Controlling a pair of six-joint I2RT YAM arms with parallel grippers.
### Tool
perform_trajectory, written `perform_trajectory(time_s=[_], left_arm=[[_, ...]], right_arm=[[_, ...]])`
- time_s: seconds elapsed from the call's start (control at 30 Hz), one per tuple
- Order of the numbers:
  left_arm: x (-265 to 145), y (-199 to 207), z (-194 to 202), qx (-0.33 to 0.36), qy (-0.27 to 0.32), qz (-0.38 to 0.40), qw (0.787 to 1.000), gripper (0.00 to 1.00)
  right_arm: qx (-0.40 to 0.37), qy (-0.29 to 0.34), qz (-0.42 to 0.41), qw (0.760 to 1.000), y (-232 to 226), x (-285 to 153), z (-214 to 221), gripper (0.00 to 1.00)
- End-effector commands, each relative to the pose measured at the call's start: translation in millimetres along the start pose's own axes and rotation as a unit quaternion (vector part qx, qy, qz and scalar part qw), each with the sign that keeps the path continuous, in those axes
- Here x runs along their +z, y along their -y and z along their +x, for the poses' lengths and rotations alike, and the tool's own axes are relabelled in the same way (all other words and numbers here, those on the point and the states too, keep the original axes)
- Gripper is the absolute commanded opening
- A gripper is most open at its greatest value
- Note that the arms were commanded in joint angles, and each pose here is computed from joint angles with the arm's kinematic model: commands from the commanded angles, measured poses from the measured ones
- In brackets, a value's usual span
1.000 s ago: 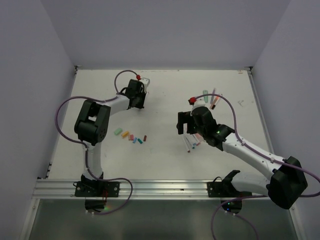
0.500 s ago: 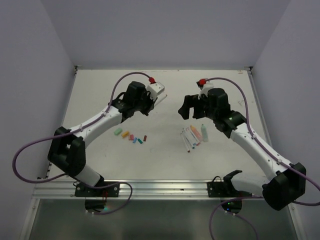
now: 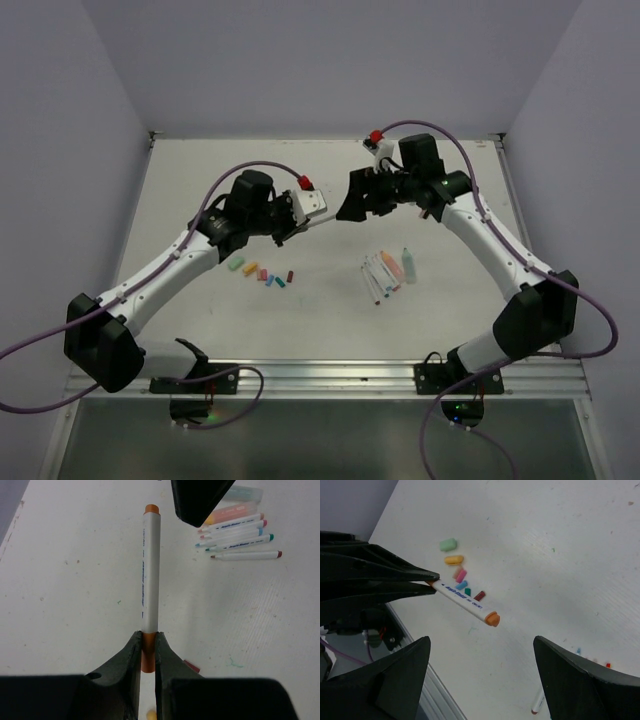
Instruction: Open the pen caps
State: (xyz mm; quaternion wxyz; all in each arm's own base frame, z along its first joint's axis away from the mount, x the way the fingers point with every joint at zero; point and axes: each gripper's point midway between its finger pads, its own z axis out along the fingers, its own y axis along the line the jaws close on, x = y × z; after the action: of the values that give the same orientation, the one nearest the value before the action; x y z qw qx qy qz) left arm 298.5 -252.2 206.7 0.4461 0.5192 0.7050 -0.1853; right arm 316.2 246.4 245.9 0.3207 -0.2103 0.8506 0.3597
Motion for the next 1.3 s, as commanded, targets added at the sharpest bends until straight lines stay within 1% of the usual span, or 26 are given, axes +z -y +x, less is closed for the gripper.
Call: perform_trajectory(time_s=[0.0, 0.13, 0.33, 0.5, 0.67, 0.83, 0.87, 1.07, 1.13, 1.23, 1.27], left_arm=[[-8, 13, -6, 0.048, 0.008, 0.037, 0.998, 0.0], [-6, 15, -5, 0.059, 0.005, 0.047, 0.997, 0.0], [-7, 13, -17, 0.082, 0.017, 0.055, 0.995, 0.0], [-8, 15, -25, 0.102, 0.026, 0.067, 0.992, 0.0], [-6, 18, -24, 0.111, 0.021, 0.081, 0.99, 0.0], [-5, 22, -20, 0.117, 0.012, 0.093, 0.989, 0.0], [-6, 21, -21, 0.117, 0.012, 0.093, 0.989, 0.0], [-7, 21, -24, 0.121, 0.015, 0.093, 0.988, 0.0], [-7, 21, -25, 0.123, 0.016, 0.093, 0.988, 0.0], [-7, 20, -26, 0.124, 0.018, 0.091, 0.988, 0.0], [-7, 19, -26, 0.126, 0.018, 0.089, 0.988, 0.0]], right_arm=[[0.002, -0.05, -0.057, 0.997, -18, -2, 11, 0.87], [-0.002, -0.063, -0.087, 0.994, -27, 3, 10, 0.84], [-0.008, -0.104, -0.094, 0.99, -30, 18, 27, 0.82], [-0.01, -0.119, -0.107, 0.987, -34, 29, 32, 0.8], [-0.014, -0.131, -0.107, 0.985, -36, 37, 36, 0.76], [-0.019, -0.14, -0.123, 0.982, -41, 38, 40, 0.65], [-0.021, -0.142, -0.125, 0.982, -43, 38, 41, 0.6], [-0.022, -0.159, -0.135, 0.978, -46, 39, 50, 0.45], [-0.023, -0.164, -0.14, 0.976, -49, 40, 52, 0.43], [-0.026, -0.167, -0.142, 0.975, -49, 40, 54, 0.37], [-0.026, -0.167, -0.143, 0.975, -50, 40, 54, 0.31]])
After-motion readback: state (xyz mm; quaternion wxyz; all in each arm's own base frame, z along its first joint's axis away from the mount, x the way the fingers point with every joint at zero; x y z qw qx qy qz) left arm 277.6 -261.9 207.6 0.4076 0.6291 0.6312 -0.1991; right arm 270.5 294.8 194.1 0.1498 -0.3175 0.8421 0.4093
